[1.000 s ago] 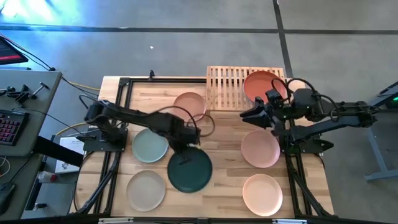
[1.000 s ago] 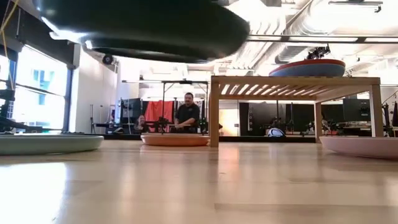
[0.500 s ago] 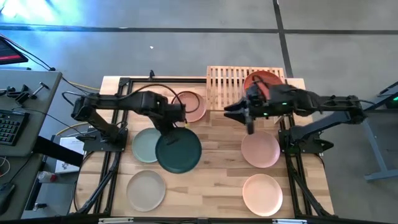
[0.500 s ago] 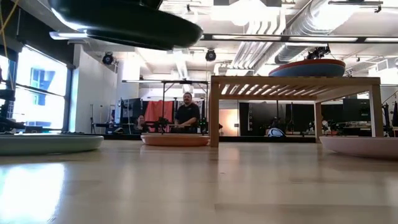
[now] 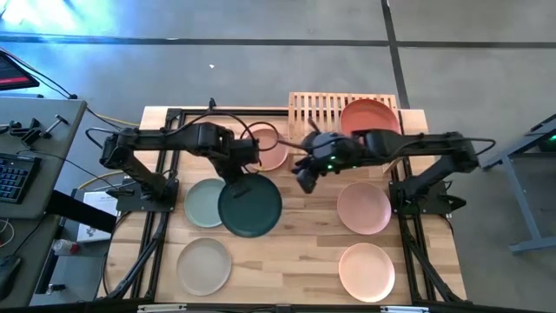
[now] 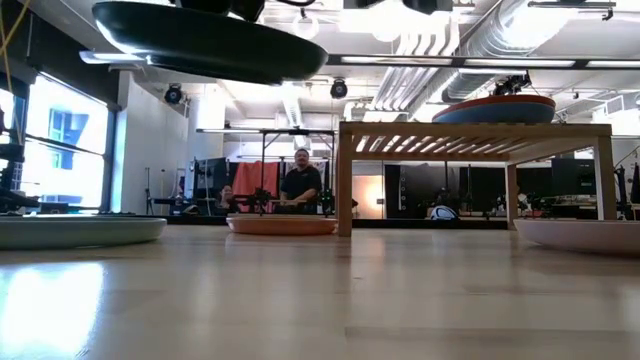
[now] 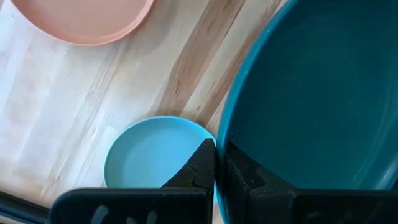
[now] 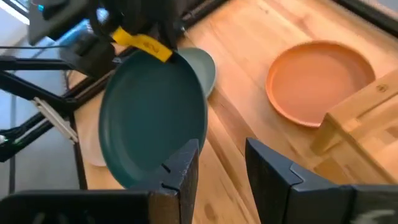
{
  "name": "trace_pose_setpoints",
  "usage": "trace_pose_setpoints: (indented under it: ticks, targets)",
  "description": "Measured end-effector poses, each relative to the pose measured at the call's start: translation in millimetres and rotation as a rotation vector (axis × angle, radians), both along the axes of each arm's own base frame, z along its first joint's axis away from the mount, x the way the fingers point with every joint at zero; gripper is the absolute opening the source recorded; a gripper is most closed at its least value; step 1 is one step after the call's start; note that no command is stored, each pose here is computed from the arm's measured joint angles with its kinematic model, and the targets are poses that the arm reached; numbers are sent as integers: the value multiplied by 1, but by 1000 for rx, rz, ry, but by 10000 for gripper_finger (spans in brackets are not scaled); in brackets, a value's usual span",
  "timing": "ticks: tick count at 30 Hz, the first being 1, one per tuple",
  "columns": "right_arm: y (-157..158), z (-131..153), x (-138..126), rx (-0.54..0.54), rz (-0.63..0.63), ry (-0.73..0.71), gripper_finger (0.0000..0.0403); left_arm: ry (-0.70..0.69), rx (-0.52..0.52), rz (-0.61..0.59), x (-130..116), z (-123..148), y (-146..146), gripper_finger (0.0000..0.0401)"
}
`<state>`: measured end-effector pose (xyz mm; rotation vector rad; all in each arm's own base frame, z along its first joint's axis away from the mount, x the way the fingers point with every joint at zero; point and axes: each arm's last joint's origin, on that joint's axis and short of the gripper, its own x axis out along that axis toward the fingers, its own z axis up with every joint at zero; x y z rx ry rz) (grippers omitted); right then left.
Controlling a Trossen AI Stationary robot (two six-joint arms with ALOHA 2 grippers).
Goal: Place and stack plates onto a shelf
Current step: Stack the dark green plate on the orange plate on the shelf
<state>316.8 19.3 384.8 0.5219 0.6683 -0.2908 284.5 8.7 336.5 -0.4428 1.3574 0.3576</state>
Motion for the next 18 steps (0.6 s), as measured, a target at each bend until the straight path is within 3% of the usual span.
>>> trace_pose_setpoints:
  ticks: [9,18]
  targets:
    - [9,-22,26,2,-5,83,114,-23,13,-32,2,0,8,1]
    - [10,-34,31,9,-70,131,114,-81,32,-66,7,2,18,1]
